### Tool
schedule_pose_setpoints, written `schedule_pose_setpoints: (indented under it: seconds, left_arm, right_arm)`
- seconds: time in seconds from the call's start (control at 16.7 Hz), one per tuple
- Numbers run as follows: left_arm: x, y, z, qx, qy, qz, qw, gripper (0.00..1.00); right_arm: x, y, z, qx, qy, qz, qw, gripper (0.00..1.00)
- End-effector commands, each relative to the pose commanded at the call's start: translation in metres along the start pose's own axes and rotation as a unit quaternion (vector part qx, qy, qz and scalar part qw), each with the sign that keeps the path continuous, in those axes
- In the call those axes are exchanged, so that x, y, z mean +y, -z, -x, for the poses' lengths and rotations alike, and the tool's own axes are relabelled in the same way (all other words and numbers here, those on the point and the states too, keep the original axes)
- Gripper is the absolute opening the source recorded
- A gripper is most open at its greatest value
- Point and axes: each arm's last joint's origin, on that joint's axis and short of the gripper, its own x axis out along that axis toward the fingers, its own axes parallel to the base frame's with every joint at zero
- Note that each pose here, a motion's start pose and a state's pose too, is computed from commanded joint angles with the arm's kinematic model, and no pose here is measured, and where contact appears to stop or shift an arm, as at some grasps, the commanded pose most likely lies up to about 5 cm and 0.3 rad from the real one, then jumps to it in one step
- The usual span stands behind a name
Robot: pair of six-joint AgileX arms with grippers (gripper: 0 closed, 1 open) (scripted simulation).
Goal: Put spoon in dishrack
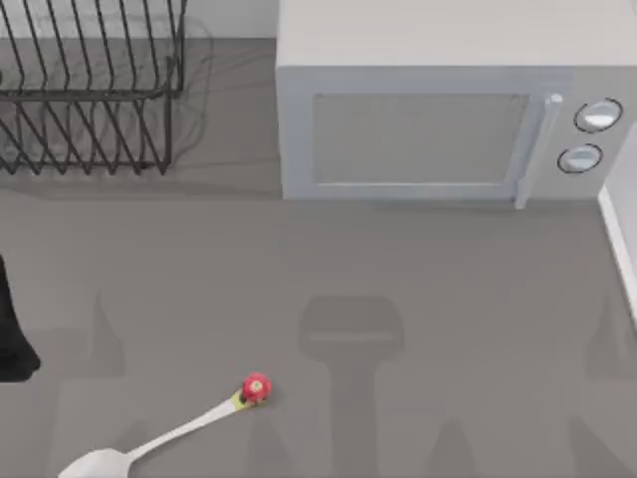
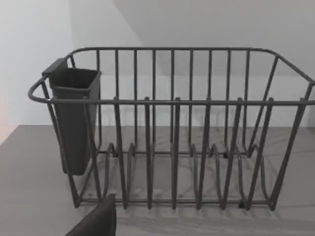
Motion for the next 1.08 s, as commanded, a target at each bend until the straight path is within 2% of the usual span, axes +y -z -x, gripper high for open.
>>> schedule_pose_setpoints:
  seconds: [0.18, 0.3, 0.48, 0.6, 0.78, 0.9, 1.08]
  left_arm:
    - [-0.001, -0.002, 0.000, 0.006, 0.004, -0.002, 1.000, 1.00]
    - [-0.004, -0.009, -0.001, 0.031, 0.020, -0.011, 0.999, 1.00]
    - [-0.012, -0.026, -0.006, 0.107, 0.060, -0.040, 0.992, 1.00]
    - [-0.021, -0.038, -0.015, 0.182, 0.096, -0.071, 0.976, 1.00]
    - [-0.040, -0.048, -0.037, 0.315, 0.161, -0.131, 0.926, 1.00]
    - [-0.058, -0.050, -0.054, 0.400, 0.207, -0.178, 0.875, 1.00]
    - [-0.089, -0.047, -0.078, 0.500, 0.269, -0.245, 0.786, 1.00]
  right_arm:
    - [0.000, 0.000, 0.000, 0.000, 0.000, 0.000, 1.000, 1.00]
    - [0.000, 0.000, 0.000, 0.000, 0.000, 0.000, 1.000, 1.00]
    - [0.000, 0.000, 0.000, 0.000, 0.000, 0.000, 1.000, 1.00]
    - [0.000, 0.000, 0.000, 0.000, 0.000, 0.000, 1.000, 1.00]
    - [0.000, 0.000, 0.000, 0.000, 0.000, 0.000, 1.000, 1.00]
    - [0.000, 0.000, 0.000, 0.000, 0.000, 0.000, 1.000, 1.00]
    - [0.000, 0.000, 0.000, 0.000, 0.000, 0.000, 1.000, 1.00]
